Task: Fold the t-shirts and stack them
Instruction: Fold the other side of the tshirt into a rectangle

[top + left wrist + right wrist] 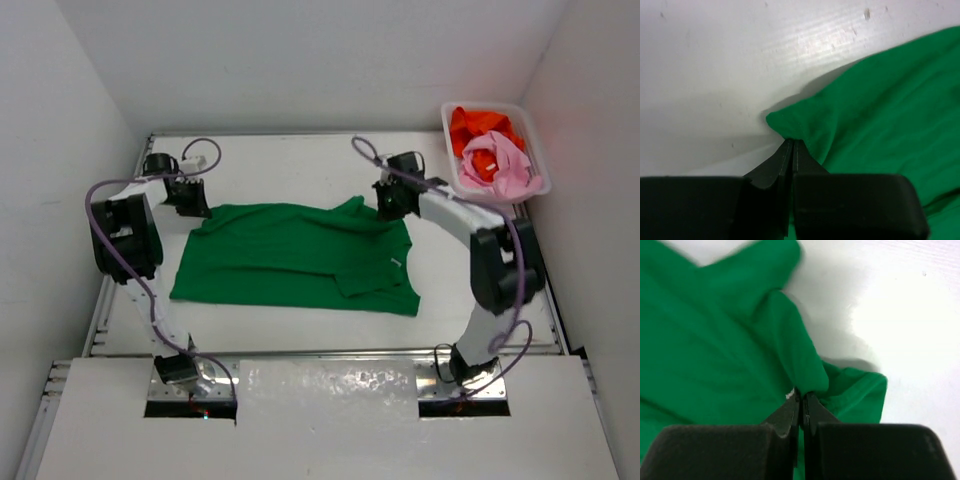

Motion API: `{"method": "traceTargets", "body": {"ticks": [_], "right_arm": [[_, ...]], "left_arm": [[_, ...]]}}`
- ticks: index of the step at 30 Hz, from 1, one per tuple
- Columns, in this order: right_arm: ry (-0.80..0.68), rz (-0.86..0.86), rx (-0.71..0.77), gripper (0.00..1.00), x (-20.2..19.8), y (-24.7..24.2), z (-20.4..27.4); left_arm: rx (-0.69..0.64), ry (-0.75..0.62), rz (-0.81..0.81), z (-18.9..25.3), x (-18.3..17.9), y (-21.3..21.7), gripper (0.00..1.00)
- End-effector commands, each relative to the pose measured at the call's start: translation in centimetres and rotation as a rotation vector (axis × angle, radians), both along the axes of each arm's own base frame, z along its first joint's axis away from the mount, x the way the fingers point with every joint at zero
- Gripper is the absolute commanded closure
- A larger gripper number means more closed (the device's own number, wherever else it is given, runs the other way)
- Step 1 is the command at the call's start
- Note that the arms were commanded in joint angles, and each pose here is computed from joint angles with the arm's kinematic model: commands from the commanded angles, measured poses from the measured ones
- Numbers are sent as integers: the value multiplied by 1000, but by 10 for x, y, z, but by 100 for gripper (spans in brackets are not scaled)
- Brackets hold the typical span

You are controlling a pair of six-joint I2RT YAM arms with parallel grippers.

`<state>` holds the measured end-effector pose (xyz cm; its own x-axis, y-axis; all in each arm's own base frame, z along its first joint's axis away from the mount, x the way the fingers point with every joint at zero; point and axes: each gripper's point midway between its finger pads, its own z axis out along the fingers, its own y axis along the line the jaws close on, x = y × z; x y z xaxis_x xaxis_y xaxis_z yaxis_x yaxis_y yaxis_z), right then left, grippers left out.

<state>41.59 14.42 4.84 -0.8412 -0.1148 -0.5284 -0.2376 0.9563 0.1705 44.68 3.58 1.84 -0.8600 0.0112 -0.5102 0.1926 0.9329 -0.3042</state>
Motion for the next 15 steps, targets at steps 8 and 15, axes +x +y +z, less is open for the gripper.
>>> {"method": "traceTargets", "body": {"ticks": [8,15], "right_arm": [[-137,334,-282,69,-128,61,-13],[-331,606,-182,56,-164,95,38]], "left_arm": [[163,-120,-54,30,-24,12,100],[166,-108,-71,28,-30,11,100]]}}
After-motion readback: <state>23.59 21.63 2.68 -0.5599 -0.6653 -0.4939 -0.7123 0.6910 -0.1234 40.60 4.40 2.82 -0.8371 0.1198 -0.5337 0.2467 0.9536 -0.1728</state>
